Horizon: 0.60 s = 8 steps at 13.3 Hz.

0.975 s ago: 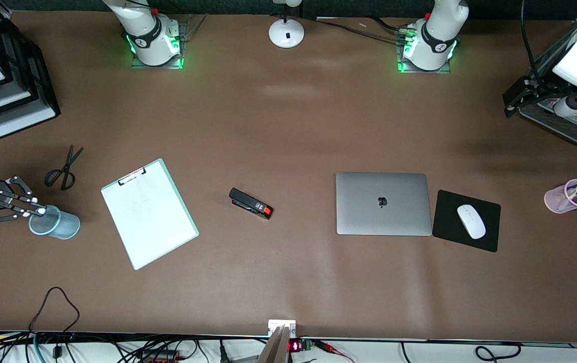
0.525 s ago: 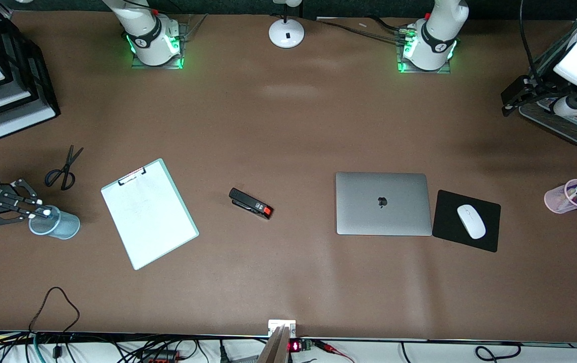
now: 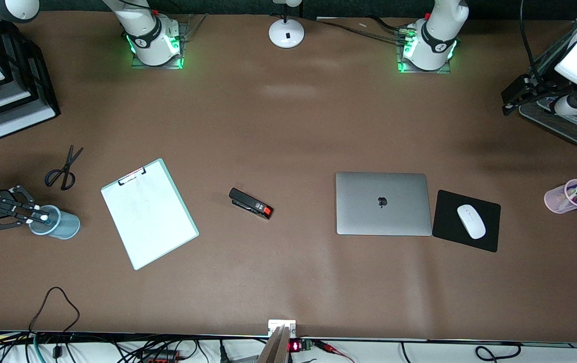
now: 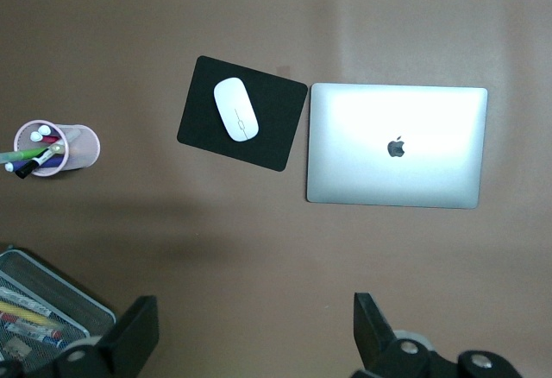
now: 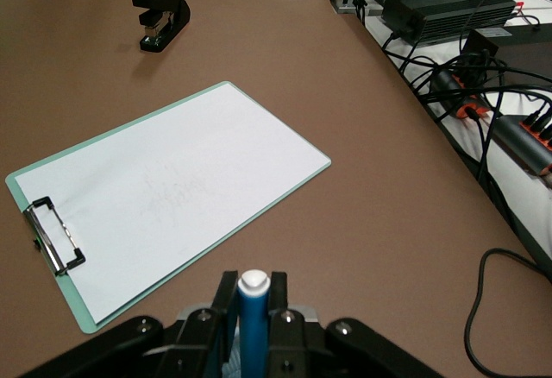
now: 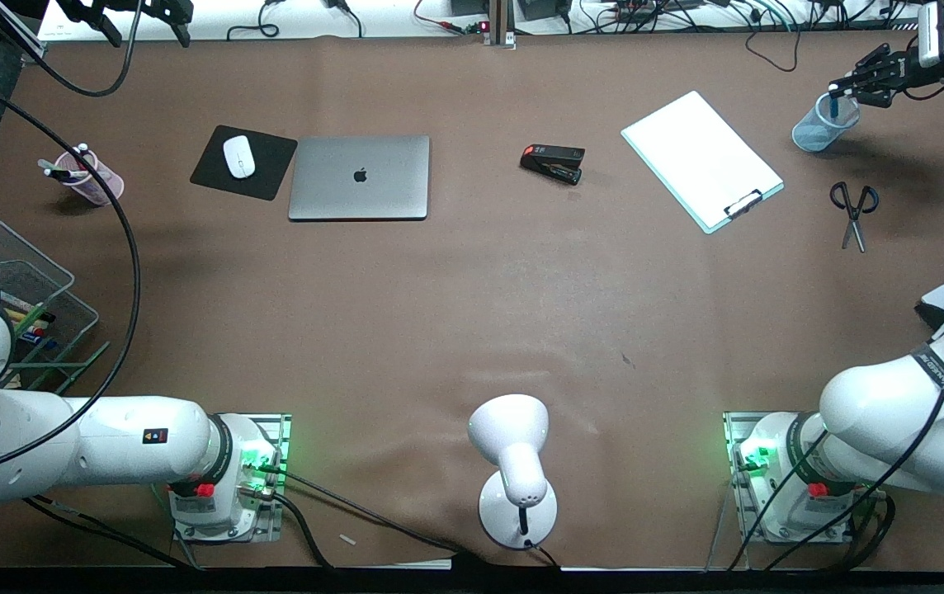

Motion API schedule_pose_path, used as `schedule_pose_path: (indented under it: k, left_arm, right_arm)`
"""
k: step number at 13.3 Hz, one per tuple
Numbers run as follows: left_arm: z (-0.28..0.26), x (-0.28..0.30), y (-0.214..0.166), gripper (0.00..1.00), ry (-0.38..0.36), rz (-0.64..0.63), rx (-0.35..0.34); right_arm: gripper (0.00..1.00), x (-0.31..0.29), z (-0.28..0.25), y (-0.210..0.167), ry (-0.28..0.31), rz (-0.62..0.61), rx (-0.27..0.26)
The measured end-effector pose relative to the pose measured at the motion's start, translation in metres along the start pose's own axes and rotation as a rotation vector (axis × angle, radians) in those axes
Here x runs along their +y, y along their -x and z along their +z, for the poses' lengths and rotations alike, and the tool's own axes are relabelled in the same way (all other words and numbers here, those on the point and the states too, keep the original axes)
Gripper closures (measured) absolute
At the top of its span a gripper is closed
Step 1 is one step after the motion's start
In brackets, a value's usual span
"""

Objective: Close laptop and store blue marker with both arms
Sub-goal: 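Lower the blue marker into the light blue cup with the right gripper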

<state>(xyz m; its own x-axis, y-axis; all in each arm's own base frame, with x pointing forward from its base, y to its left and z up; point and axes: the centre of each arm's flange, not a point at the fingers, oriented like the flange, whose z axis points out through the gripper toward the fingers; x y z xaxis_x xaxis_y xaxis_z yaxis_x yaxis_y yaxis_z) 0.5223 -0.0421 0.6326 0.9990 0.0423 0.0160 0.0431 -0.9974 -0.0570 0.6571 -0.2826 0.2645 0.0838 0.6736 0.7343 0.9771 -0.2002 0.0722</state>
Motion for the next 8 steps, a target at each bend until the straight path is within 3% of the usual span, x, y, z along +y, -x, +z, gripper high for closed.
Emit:
schedule_pose_path:
  k: [8]
  left_arm:
    - [0.000,-0.003,0.000,0.00,0.001,-0.005,0.001]
  right_arm:
    - [0.82,-0.011,0.007,0.039,-0.006,0.049,0.034]
